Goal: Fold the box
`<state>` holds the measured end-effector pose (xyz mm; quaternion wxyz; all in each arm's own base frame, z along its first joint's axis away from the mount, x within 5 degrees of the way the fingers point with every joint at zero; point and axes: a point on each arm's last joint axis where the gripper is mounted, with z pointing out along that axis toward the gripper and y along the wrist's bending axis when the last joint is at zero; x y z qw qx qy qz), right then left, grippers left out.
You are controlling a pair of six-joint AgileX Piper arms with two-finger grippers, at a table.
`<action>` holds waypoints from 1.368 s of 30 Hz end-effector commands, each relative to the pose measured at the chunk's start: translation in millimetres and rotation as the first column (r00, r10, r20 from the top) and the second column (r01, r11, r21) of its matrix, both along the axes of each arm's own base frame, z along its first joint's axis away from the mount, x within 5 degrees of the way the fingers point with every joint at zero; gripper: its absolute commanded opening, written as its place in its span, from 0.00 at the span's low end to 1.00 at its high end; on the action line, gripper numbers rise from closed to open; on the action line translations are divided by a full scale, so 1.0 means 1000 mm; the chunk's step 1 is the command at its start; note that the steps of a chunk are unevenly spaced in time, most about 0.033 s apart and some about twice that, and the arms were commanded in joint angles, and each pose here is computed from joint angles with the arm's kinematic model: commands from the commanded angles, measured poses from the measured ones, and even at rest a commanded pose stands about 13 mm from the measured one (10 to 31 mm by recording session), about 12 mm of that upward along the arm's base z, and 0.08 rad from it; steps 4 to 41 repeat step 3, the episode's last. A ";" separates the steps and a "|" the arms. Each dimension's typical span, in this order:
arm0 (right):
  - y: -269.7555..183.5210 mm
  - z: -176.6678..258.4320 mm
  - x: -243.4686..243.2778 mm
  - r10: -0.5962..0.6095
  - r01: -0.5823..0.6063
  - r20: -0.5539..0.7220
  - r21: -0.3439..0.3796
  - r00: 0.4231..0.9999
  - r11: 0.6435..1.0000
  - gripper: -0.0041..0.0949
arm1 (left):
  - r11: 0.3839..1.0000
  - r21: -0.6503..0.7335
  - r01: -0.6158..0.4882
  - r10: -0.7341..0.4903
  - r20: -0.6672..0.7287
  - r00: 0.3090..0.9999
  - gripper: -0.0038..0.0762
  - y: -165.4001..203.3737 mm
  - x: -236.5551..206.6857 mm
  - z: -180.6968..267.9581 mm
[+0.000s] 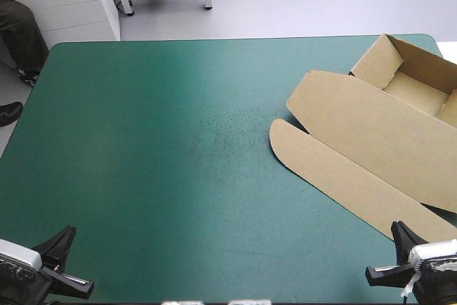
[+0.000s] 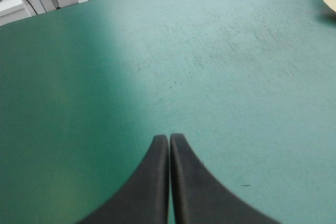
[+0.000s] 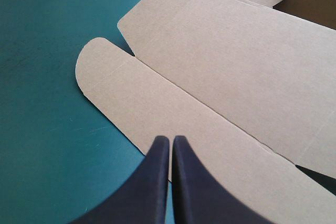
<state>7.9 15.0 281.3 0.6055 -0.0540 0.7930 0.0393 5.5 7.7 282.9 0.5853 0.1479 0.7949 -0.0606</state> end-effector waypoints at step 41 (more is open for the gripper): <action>0.000 0.014 -0.005 -0.009 0.007 0.118 0.018 0.993 1.000 0.04 | 0.999 -0.043 0.006 -0.002 0.099 0.995 0.04 0.001 -0.003 0.012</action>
